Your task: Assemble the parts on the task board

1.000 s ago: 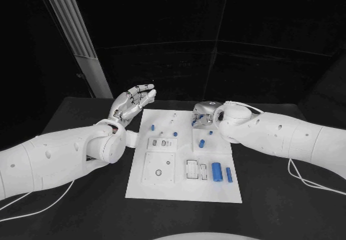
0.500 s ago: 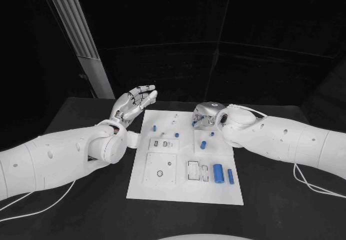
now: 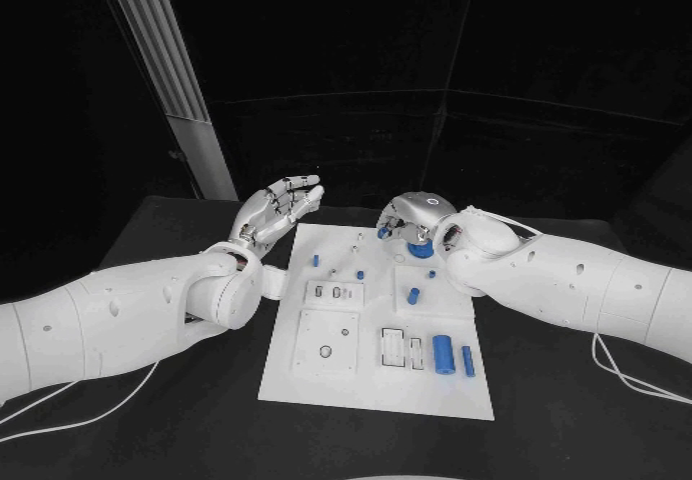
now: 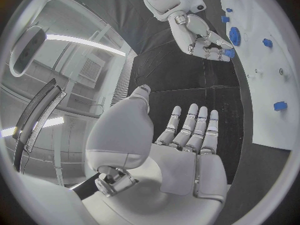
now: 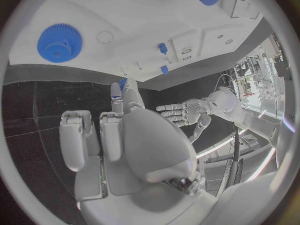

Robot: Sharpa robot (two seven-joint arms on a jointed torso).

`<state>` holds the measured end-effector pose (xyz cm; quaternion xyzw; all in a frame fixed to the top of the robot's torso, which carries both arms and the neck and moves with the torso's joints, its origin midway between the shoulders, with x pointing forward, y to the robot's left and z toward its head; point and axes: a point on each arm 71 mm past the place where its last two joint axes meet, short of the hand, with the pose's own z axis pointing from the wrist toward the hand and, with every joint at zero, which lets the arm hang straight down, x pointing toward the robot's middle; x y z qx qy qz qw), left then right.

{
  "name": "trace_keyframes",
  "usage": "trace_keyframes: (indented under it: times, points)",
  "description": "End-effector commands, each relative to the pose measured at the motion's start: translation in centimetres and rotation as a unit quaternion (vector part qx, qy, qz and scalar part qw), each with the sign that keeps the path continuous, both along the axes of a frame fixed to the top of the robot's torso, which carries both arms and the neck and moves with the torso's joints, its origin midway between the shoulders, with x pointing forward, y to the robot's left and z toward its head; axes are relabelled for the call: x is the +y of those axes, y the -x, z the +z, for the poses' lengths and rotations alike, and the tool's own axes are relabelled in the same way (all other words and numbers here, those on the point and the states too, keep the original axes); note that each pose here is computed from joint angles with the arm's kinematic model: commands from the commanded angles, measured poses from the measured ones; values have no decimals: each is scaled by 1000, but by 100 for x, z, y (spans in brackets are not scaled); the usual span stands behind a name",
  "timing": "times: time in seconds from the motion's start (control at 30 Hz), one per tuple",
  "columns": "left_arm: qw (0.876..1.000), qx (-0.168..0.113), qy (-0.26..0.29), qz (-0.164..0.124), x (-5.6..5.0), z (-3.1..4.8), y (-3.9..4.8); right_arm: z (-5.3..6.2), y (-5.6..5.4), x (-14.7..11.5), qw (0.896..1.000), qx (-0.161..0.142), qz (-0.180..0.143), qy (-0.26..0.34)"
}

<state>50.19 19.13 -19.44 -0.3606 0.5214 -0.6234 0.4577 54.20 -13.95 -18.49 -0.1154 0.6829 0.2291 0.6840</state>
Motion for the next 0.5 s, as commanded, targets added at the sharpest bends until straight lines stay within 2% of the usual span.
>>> trace_keyframes:
  times: [0.03,0.5]
  points:
    - [987,-152,53,-12,6,225,76,46,-16,41,1000,-25,17,-4]
    - [987,-153,54,-15,-22,227,73,13,-143,184,1000,-17,22,9]
